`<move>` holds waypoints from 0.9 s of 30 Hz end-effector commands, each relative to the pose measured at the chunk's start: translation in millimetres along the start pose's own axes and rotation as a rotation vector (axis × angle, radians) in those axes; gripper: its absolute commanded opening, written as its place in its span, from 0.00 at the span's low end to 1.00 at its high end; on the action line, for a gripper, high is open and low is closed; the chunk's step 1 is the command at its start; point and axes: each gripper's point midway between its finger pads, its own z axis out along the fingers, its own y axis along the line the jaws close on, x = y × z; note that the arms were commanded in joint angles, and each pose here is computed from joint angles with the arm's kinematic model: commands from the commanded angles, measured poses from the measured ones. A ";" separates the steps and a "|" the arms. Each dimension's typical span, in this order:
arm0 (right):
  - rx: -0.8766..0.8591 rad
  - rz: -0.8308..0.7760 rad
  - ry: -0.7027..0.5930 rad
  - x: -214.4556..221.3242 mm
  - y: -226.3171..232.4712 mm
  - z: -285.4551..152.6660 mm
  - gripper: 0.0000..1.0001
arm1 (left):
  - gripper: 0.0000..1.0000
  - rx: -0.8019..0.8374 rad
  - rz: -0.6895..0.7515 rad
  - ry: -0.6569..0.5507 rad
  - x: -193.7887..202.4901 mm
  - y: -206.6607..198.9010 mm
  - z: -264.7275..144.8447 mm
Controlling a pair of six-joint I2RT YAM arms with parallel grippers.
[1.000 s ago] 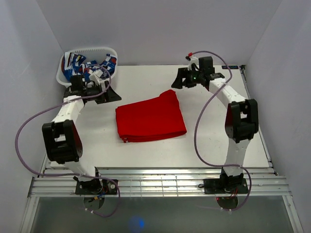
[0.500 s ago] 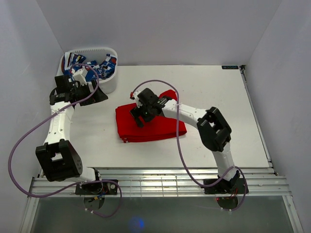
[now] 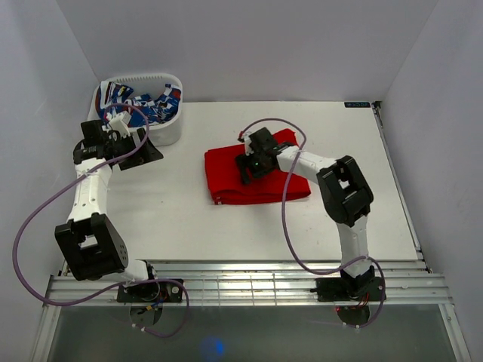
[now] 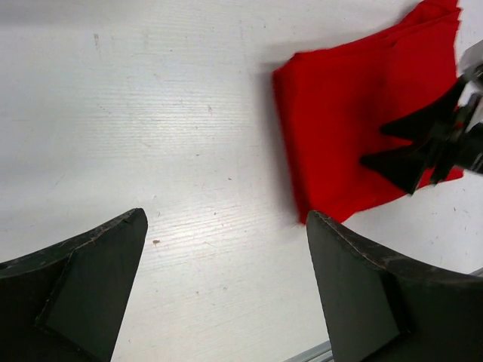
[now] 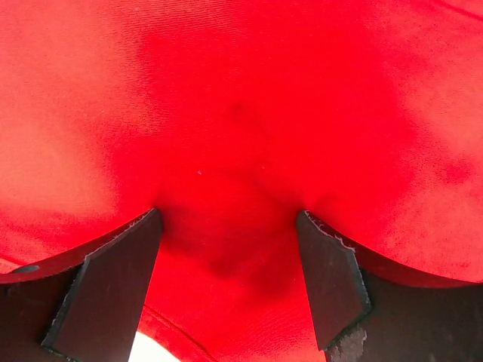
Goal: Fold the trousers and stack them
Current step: Neatly place the folded trousers to the corner
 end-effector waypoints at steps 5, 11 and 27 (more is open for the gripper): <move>0.299 0.107 0.246 104.5 -210.2 -41.1 0.78 | 0.98 0.033 -0.015 0.026 6.0 3.2 3.9; 0.277 -0.019 0.222 112.3 -296.9 -65.2 0.80 | 0.98 0.039 -0.007 0.019 1.0 2.7 4.9; 0.236 -0.440 0.307 140.5 -405.2 -69.2 0.89 | 0.98 0.016 -0.002 0.028 2.7 5.8 2.7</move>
